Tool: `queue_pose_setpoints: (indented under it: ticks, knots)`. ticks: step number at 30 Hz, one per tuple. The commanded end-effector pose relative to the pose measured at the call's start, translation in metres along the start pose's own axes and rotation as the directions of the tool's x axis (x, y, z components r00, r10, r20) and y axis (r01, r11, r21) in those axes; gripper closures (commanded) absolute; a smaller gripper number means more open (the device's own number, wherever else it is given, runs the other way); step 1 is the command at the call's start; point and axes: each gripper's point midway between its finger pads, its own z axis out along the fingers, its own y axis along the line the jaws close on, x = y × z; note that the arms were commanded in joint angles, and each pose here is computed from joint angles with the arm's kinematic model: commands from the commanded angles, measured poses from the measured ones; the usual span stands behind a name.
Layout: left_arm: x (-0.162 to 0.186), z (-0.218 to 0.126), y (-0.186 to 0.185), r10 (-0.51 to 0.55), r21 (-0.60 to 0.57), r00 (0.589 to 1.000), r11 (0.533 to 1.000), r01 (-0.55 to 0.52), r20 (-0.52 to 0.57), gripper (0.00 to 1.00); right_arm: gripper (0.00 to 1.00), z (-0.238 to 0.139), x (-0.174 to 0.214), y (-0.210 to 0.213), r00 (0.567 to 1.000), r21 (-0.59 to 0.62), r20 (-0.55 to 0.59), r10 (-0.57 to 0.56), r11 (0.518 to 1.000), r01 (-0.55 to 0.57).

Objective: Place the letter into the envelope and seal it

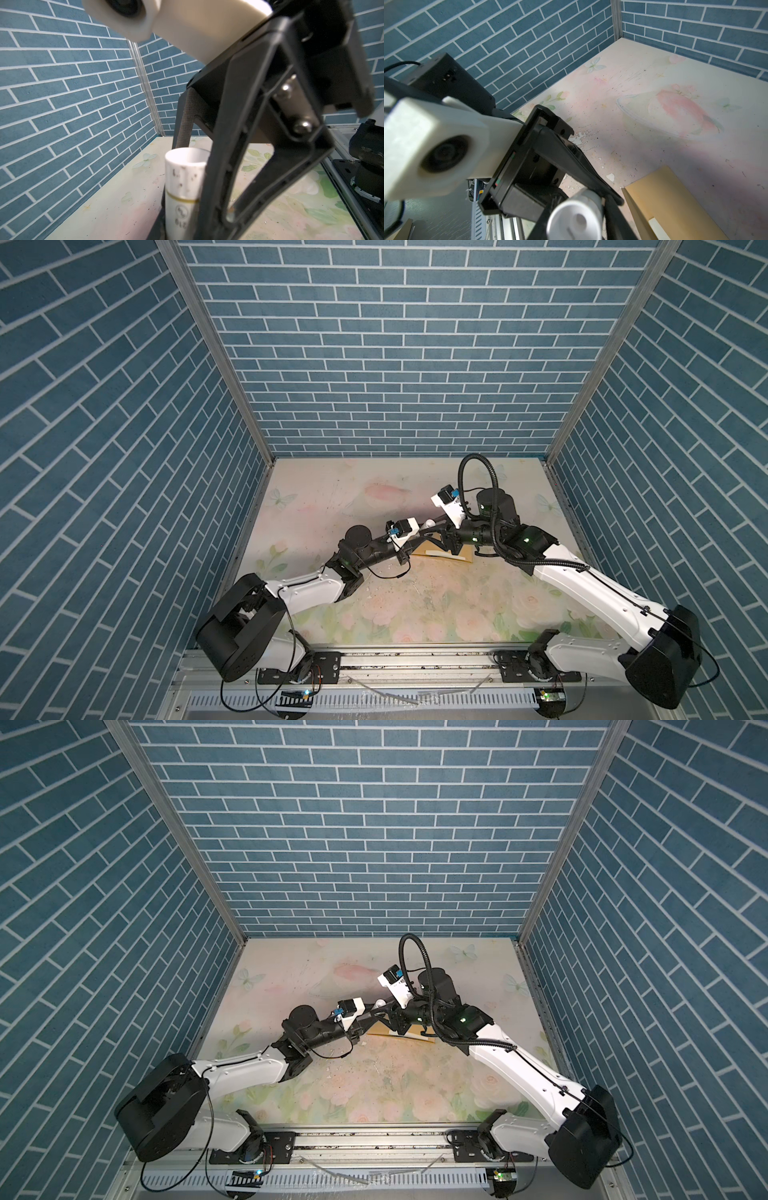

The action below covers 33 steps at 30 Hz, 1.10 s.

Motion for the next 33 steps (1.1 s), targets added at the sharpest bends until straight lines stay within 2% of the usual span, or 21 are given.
queue_pose_setpoints:
  ticks: [1, 7, 11, 12, 14, 16, 18, 22, 27, 33]
  knots:
    - [-0.014, 0.001, 0.002, 0.01, 0.003, 0.999, 1.0, -0.01, 0.049, 1.0, 0.68, 0.003, -0.017, 0.006, 0.998, -0.003, 0.031, -0.049, 0.999, 0.05]
    - [-0.015, 0.002, 0.004, 0.001, -0.007, 0.999, 1.0, 0.0, 0.05, 1.0, 0.85, 0.008, -0.016, 0.009, 0.999, -0.008, 0.013, -0.052, 0.999, 0.052]
    - [-0.013, 0.004, 0.007, -0.006, -0.019, 0.999, 1.0, 0.007, 0.044, 1.0, 0.98, 0.009, -0.023, 0.007, 0.998, 0.008, 0.043, -0.04, 0.999, 0.04]
    - [-0.013, 0.004, 0.008, -0.005, -0.029, 0.999, 1.0, 0.006, 0.043, 0.95, 1.0, 0.008, -0.024, 0.004, 0.998, 0.026, 0.051, -0.035, 0.999, 0.034]
    - [-0.008, 0.003, 0.012, 0.0, -0.054, 0.999, 0.999, 0.002, 0.032, 0.76, 1.0, 0.004, -0.027, -0.005, 0.998, 0.09, 0.059, -0.033, 0.996, 0.028]
    - [-0.005, 0.001, 0.016, 0.011, -0.084, 1.0, 0.996, -0.01, 0.014, 0.66, 1.0, -0.004, -0.028, -0.018, 0.997, 0.179, 0.064, -0.035, 0.984, 0.023]
    - [0.004, -0.001, 0.019, 0.023, -0.106, 0.999, 0.994, -0.026, -0.027, 0.51, 1.0, -0.015, -0.027, -0.036, 0.997, 0.298, 0.065, -0.035, 0.954, 0.014]
    - [0.032, -0.003, 0.011, 0.062, -0.06, 0.984, 0.996, -0.072, -0.164, 0.37, 1.0, -0.038, -0.014, -0.07, 0.999, 0.469, 0.043, 0.011, 0.883, -0.029]
    - [0.062, -0.001, -0.004, 0.095, 0.029, 0.958, 0.995, -0.09, -0.27, 0.35, 1.0, -0.057, 0.006, -0.104, 0.995, 0.594, 0.027, 0.093, 0.8, -0.091]
    - [0.098, 0.011, -0.02, 0.137, 0.125, 0.914, 0.987, -0.096, -0.381, 0.35, 1.0, -0.068, 0.021, -0.124, 0.987, 0.649, 0.032, 0.155, 0.748, -0.138]
